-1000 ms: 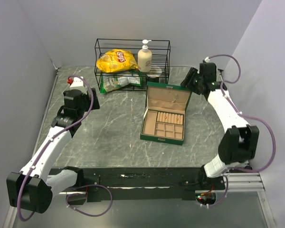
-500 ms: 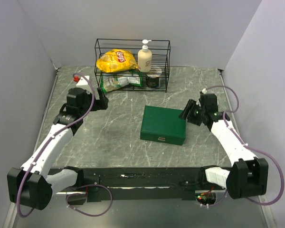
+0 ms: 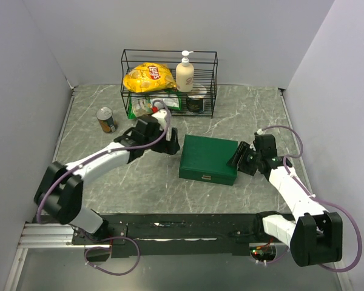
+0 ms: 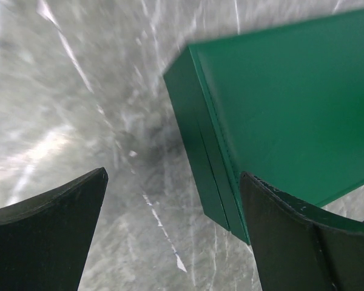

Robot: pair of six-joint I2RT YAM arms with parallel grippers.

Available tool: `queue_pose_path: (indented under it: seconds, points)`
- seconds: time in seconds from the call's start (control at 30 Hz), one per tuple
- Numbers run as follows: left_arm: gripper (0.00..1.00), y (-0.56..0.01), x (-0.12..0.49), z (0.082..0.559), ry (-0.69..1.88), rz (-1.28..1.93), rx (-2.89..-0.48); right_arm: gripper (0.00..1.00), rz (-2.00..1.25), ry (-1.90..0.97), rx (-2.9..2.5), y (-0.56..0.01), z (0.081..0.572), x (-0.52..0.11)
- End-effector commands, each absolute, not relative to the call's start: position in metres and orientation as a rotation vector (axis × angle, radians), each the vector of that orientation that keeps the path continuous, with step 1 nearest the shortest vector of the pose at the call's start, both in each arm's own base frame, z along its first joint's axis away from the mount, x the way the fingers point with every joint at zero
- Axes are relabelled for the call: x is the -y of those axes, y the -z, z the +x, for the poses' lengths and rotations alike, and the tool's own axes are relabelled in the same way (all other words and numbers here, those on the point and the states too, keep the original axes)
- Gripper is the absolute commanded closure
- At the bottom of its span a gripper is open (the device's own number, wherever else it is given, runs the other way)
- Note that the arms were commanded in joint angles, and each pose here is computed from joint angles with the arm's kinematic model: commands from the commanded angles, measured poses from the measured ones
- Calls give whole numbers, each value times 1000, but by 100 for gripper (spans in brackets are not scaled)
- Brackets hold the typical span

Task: Organize the mixed jewelry

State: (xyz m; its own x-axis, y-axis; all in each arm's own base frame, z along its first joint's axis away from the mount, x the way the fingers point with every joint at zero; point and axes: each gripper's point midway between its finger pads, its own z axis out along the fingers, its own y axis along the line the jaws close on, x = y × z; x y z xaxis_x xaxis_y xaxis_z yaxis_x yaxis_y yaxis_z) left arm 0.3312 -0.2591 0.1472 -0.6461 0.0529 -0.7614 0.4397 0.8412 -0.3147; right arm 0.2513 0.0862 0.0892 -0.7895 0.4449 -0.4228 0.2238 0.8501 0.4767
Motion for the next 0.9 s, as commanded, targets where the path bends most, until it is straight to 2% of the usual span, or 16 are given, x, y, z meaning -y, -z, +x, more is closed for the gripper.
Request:
queue_pose_path:
  seconds: [0.0, 0.27, 0.47, 0.57, 0.7, 0.87]
  points:
    - [3, -130, 286, 323, 717, 394, -2237, 35, 524, -489, -2509, -76, 250, -79]
    - [4, -81, 294, 307, 709, 439, -2350, 34, 573, -432, -2581, -53, 242, -74]
    - [3, -75, 291, 308, 663, 438, -2364, 33, 573, -409, -2579, -52, 244, -72]
    - [4, -84, 288, 311, 644, 425, -2344, 28, 578, -361, -2517, -66, 252, -64]
    - [4, -105, 284, 318, 635, 379, -2307, 13, 573, -345, -2421, -88, 267, -57]
    - [4, -144, 272, 332, 748, 279, -2227, 9, 512, -427, -2400, -99, 287, -69]
